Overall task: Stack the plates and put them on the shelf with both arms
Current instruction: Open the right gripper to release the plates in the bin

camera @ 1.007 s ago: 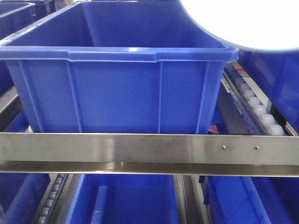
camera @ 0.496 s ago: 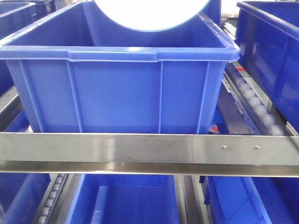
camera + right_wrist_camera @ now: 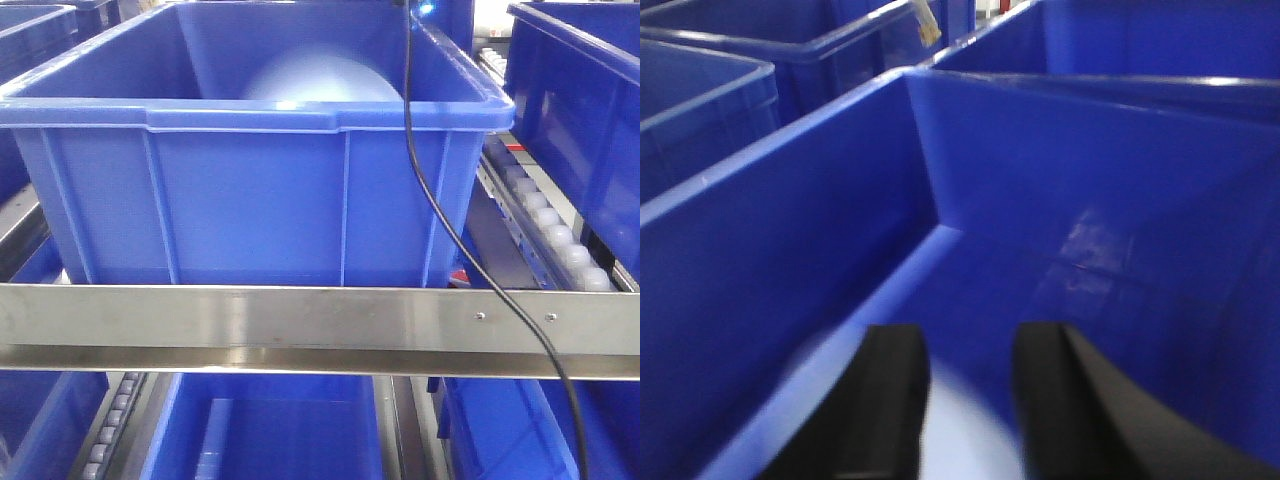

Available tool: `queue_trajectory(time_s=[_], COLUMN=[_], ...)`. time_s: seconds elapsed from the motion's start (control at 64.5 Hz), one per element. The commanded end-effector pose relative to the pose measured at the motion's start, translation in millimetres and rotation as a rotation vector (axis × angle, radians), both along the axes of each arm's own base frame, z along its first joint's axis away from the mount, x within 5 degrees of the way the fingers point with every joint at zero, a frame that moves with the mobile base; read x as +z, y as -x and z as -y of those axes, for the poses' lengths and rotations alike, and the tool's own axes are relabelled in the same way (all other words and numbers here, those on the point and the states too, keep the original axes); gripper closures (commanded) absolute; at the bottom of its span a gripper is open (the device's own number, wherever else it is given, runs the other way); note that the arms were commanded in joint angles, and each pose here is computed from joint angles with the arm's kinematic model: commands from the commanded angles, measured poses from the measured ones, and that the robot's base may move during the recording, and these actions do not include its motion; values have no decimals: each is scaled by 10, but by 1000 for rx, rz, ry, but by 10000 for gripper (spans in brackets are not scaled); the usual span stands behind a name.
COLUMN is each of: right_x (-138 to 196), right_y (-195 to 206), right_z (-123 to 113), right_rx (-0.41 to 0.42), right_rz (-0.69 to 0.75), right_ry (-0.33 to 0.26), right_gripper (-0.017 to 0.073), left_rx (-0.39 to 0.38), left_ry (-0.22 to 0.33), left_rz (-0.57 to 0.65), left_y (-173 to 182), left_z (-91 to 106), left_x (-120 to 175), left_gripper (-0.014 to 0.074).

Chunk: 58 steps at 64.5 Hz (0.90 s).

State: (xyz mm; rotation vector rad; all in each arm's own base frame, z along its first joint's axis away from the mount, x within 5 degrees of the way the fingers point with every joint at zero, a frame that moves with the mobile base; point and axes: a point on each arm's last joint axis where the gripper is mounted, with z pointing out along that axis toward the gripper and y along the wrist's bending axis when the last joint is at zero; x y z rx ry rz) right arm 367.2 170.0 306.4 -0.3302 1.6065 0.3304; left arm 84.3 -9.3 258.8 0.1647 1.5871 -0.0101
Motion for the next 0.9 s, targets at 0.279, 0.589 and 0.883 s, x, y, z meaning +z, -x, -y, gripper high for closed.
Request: queue_trajectory(time_s=[0.279,0.589,0.883], right_x=[589,508,454], right_y=[199,708,1511], right_z=[98,622,1295], right_rx=[-3,-88,-251], right_rz=[191,201,280], right_ry=[-90,-22,-31], right_gripper=[260,502,502], left_rx=[4,4,4], left_ry=[29,29,29], left_rz=[116,116,116], left_y=[0,0,0], left_z=[-4,-4,-4], left_x=[197,197,197], left_gripper=[512,512,512])
